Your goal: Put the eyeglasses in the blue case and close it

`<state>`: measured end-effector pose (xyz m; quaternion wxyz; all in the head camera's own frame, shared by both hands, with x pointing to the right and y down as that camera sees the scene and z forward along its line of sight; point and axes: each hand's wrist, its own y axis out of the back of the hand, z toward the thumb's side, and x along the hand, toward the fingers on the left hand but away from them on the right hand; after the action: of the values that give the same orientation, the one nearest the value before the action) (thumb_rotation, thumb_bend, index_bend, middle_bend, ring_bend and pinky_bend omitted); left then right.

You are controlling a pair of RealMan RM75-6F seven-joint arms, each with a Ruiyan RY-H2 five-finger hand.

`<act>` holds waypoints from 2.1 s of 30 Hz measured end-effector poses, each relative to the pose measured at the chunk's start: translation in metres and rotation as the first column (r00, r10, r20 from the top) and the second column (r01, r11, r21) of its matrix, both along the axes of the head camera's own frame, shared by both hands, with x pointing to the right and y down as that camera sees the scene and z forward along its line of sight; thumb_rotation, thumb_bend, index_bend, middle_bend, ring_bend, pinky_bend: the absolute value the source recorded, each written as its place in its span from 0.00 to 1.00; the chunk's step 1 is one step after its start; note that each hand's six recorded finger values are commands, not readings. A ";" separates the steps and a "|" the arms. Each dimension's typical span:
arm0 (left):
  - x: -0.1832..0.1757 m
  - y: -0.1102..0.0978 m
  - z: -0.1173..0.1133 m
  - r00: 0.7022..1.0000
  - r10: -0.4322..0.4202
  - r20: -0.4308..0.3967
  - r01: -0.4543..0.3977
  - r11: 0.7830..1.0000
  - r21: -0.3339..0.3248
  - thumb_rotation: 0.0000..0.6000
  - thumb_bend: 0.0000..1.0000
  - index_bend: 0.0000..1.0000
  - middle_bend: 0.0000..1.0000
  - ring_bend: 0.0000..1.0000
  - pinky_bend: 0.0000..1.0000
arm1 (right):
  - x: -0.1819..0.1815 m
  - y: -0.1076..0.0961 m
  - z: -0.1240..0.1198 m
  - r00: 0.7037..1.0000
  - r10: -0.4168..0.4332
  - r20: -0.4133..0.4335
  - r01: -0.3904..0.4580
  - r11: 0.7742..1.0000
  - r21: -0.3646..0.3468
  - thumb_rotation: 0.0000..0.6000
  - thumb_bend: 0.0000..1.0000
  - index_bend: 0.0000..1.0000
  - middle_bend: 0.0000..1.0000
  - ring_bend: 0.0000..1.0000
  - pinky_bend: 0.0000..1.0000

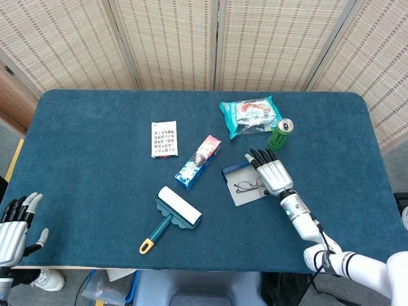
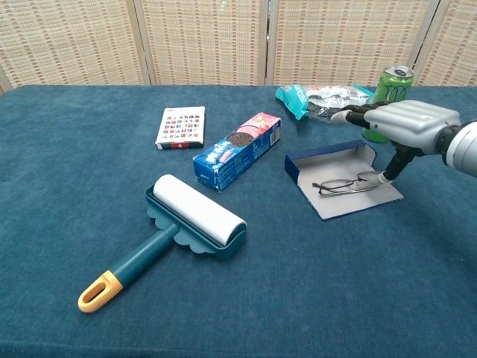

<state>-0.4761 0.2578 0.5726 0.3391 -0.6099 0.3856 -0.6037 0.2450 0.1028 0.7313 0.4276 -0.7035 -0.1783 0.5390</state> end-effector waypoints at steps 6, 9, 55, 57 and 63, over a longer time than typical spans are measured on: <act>-0.003 0.003 0.001 1.000 -0.008 0.001 0.008 1.000 -0.006 1.00 0.38 0.00 0.00 0.00 0.00 | -0.008 0.001 0.007 1.000 -0.010 -0.007 0.010 1.000 -0.023 1.00 0.16 0.00 0.00 0.00 0.00; -0.004 0.003 0.001 1.000 -0.011 0.003 0.011 1.000 -0.006 1.00 0.38 0.00 0.00 0.00 0.00 | -0.014 -0.001 0.011 1.000 -0.018 -0.012 0.018 1.000 -0.024 1.00 0.16 0.00 0.00 0.00 0.00; -0.008 0.004 -0.001 1.000 -0.023 0.009 0.023 1.000 -0.001 1.00 0.38 0.00 0.00 0.00 0.00 | -0.042 -0.050 0.036 0.995 -0.041 -0.094 0.043 0.999 0.020 1.00 0.16 0.00 0.00 0.00 0.00; -0.009 0.004 -0.001 1.000 -0.025 0.012 0.025 1.000 -0.001 1.00 0.38 0.00 0.00 0.00 0.00 | -0.043 -0.053 0.036 0.994 -0.039 -0.098 0.041 0.999 0.022 1.00 0.16 0.00 0.00 0.00 0.00; -0.011 0.006 -0.003 0.999 -0.031 0.020 0.031 1.000 -0.002 1.00 0.38 0.00 0.00 0.00 0.00 | -0.047 -0.058 0.041 0.994 -0.031 -0.108 0.033 0.999 0.019 1.00 0.16 0.00 0.00 0.00 0.00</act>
<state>-0.4870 0.2634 0.5697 0.3329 -0.5982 0.3910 -0.6152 0.1984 0.0448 0.7721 0.4525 -0.6717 -0.1494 0.5672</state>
